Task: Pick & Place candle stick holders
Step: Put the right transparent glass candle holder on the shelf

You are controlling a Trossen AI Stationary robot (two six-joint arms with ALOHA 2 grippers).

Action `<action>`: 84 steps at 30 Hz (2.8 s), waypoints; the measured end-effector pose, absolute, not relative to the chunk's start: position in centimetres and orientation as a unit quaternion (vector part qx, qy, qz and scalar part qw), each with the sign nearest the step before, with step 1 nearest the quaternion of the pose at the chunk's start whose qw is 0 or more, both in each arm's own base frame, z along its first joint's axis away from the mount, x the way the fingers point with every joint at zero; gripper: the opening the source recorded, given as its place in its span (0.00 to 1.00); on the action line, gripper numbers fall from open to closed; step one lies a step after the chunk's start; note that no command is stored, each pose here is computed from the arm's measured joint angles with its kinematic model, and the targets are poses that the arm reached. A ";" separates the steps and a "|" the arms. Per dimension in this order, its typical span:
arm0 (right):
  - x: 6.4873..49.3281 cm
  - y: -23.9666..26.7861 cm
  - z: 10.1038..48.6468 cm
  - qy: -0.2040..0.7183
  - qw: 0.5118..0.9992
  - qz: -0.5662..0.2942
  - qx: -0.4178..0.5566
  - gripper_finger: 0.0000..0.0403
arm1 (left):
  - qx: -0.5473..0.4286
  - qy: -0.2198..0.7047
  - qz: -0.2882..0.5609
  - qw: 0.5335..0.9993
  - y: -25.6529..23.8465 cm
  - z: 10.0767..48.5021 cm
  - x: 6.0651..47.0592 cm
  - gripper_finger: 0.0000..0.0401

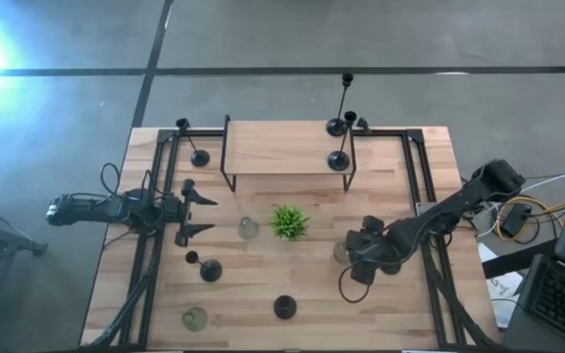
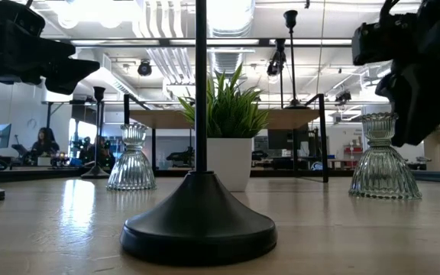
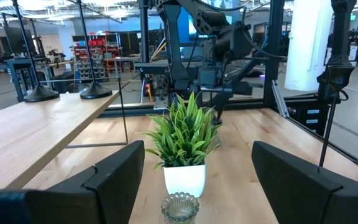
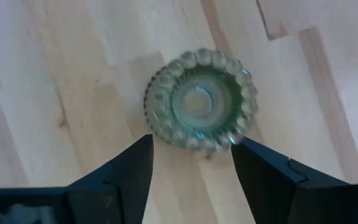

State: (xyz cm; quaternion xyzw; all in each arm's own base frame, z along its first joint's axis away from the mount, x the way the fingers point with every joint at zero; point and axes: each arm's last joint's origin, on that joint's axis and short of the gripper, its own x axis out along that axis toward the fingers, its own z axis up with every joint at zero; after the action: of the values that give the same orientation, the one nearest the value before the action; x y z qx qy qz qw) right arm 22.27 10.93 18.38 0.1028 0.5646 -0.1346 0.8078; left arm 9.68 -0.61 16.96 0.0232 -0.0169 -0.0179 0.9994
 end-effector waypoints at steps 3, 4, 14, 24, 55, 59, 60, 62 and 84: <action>22.5 10.9 17.8 0.565 0.807 -0.145 0.087 0.54 | 0.023 -0.017 -0.018 0.999 -0.6 17.0 9.7 0.75; 22.5 10.9 17.7 0.564 0.808 -0.150 0.083 0.53 | 0.023 -0.017 -0.018 0.999 -0.6 17.0 9.7 0.75; 23.8 11.5 17.2 0.527 0.830 -0.152 0.102 0.47 | 0.023 -0.017 -0.018 0.999 -0.6 17.0 9.7 0.75; 24.3 11.5 17.5 0.484 0.852 -0.172 0.105 0.41 | 0.023 -0.017 -0.018 0.999 -0.6 17.0 9.7 0.75; 24.7 9.0 16.1 0.399 0.869 -0.275 0.095 0.36 | 0.023 -0.017 -0.018 0.999 -0.6 17.0 9.7 0.75; 25.7 9.1 17.7 0.381 0.881 -0.265 0.092 0.36 | 0.023 -0.017 -0.018 0.999 -0.6 17.0 9.7 0.75; 26.1 9.0 18.3 0.376 0.884 -0.262 0.089 0.36 | 0.023 -0.017 -0.018 0.999 -0.6 17.0 9.7 0.75; 26.8 8.8 19.5 0.367 0.890 -0.257 0.084 0.36 | 0.023 -0.017 -0.018 0.999 -0.6 17.0 9.7 0.75; 31.2 2.3 30.4 0.264 0.890 -0.366 0.062 0.36 | 0.023 -0.017 -0.018 0.999 -0.6 17.0 9.7 0.75</action>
State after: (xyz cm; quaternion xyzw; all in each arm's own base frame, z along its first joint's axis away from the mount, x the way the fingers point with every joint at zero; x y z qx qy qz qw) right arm 31.23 2.35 30.43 0.0622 0.2644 -0.3664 0.8899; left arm 9.68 -0.61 16.96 0.0233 -0.0171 -0.0177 0.9994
